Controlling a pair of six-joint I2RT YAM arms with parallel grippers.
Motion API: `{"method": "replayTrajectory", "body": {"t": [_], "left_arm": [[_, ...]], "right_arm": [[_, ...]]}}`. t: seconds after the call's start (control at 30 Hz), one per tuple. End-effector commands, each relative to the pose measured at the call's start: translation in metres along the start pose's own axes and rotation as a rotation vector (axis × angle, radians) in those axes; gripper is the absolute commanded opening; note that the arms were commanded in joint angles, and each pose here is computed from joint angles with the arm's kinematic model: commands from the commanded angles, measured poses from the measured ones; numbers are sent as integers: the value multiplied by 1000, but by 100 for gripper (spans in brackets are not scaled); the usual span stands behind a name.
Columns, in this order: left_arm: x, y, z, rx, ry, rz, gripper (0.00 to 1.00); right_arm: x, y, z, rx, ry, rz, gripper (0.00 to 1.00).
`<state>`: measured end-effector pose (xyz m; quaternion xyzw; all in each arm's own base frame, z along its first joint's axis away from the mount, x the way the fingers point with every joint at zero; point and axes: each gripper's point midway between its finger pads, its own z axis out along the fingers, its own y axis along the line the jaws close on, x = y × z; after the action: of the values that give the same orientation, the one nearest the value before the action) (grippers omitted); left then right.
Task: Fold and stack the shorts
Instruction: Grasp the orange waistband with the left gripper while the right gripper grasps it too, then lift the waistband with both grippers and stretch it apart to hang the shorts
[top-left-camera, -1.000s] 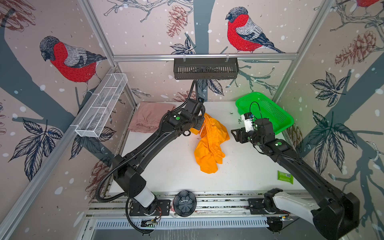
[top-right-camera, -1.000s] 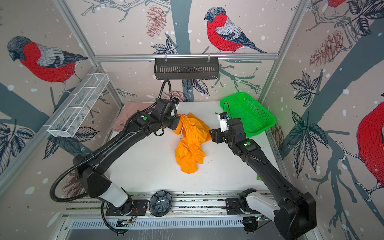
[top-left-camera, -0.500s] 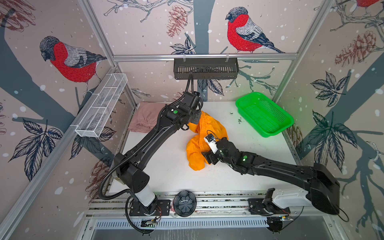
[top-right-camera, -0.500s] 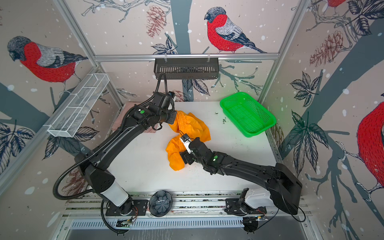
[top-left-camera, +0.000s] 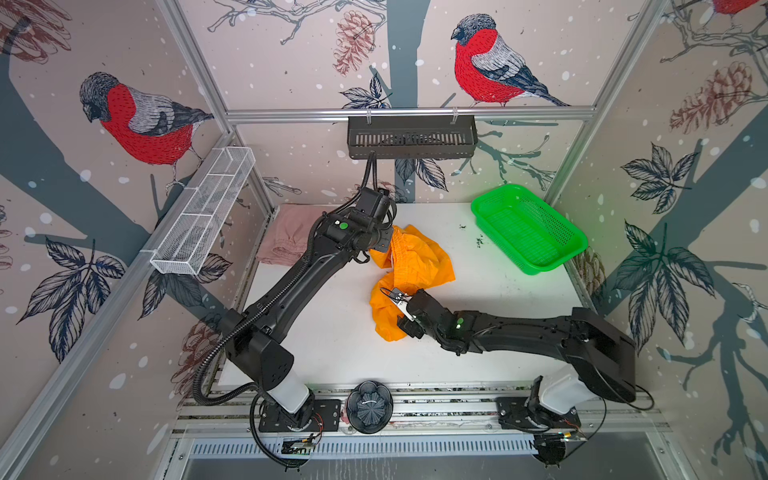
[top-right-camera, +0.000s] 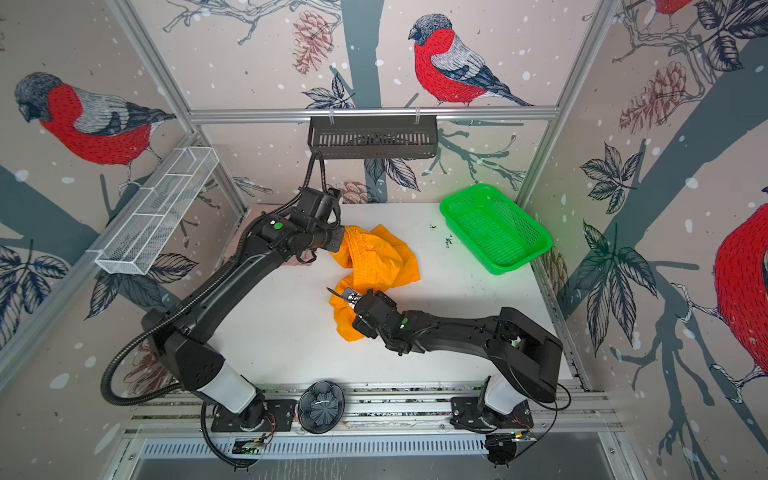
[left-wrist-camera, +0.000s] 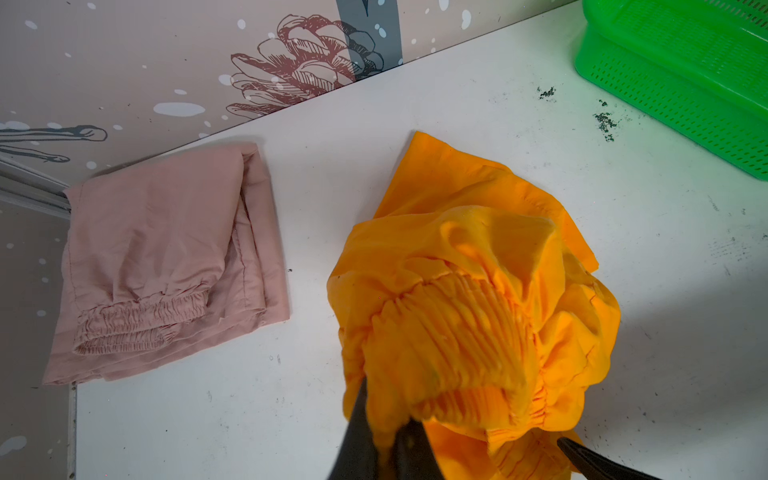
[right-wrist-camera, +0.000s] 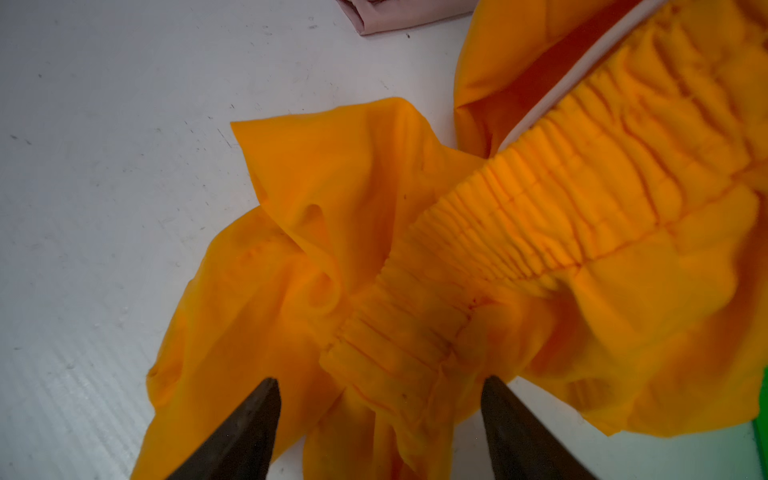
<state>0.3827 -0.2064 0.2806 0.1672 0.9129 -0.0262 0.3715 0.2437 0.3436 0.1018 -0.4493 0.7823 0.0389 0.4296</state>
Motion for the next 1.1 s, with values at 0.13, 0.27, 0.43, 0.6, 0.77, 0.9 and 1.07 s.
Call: {"method": "replayTrajectory", "body": {"t": [0.13,0.27,0.43,0.6,0.77,0.9,1.07], "left_arm": [[-1,1,0,11,-14,-23,0],[0,9,-5,-19,-20,-35,0],[2,28,-12,-64,-28,-54,0],[-2,47,-26,-101,-49,-63,0],[-21,43,-52,-51,-121,24,0],[-40,59,-94,-107,-222,49,0],[-65,52,-160,-17,-380,81,0]], "right_arm": [[-14,-16,10,41,-48,32,58],[-18,-26,5,41,-56,68,22],[-21,-61,-17,80,-76,148,4],[-38,-120,-53,70,-179,319,3],[-73,-196,-95,92,-361,459,2],[-106,-247,-129,114,-458,489,1],[-150,-279,-168,63,-561,467,1]]}}
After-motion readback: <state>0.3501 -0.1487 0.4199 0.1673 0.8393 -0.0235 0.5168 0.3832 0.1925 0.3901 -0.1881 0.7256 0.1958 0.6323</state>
